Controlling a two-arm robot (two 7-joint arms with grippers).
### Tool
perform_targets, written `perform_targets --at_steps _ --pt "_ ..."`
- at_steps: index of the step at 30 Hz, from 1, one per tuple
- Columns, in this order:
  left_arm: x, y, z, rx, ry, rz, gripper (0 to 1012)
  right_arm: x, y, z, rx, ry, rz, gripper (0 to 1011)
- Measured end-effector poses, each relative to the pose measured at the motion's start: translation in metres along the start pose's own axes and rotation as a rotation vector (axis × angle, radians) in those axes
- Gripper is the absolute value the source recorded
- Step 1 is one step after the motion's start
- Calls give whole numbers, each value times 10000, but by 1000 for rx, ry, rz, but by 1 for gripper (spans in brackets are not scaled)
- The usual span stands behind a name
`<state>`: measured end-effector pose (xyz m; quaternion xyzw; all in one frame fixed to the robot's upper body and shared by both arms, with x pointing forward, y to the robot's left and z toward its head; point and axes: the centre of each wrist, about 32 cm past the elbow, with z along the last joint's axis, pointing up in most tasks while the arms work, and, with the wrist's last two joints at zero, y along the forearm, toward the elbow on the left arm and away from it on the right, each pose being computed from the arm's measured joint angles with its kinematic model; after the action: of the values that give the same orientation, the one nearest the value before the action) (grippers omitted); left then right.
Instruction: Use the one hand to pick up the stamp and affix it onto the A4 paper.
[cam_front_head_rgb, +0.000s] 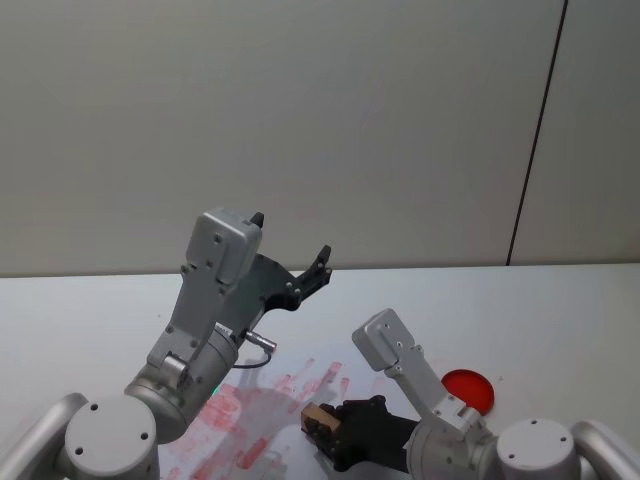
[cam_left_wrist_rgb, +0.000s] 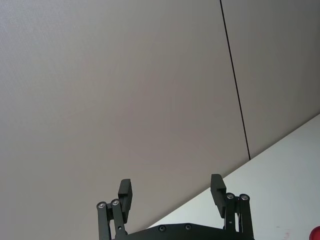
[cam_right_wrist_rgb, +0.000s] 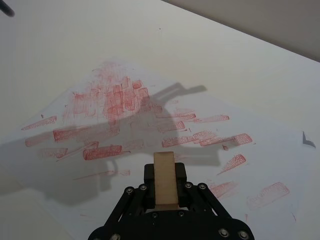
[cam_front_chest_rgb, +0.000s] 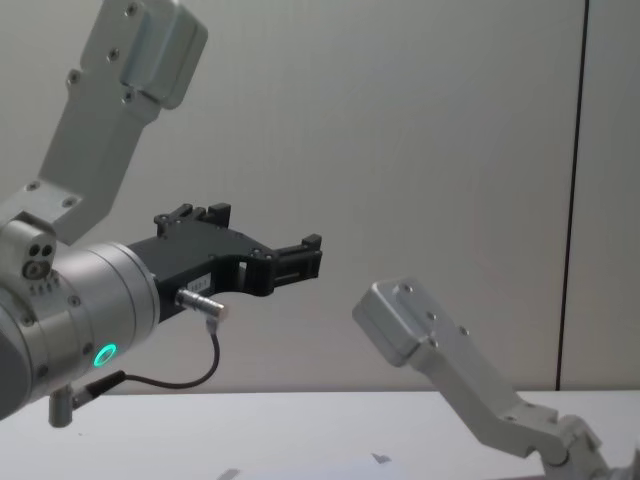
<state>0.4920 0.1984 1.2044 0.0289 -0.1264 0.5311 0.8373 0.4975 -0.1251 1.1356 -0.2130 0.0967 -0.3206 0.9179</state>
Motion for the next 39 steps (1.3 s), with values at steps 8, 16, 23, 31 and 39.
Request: perform_targets --at_steps 8,16,23,31,39 --pt "0 0 0 0 0 0 1001 5 2 -6 6 12 -5 220" --pt "0 0 0 0 0 0 1001 29 -67 71 62 44 -12 220" --pt "0 0 0 0 0 0 1001 73 -227 250 159 78 -24 220" --pt "0 0 0 0 0 0 1001 196 -504 350 230 126 -71 220" --pt "0 0 0 0 0 0 1001 328 -705 296 223 136 -125 220"
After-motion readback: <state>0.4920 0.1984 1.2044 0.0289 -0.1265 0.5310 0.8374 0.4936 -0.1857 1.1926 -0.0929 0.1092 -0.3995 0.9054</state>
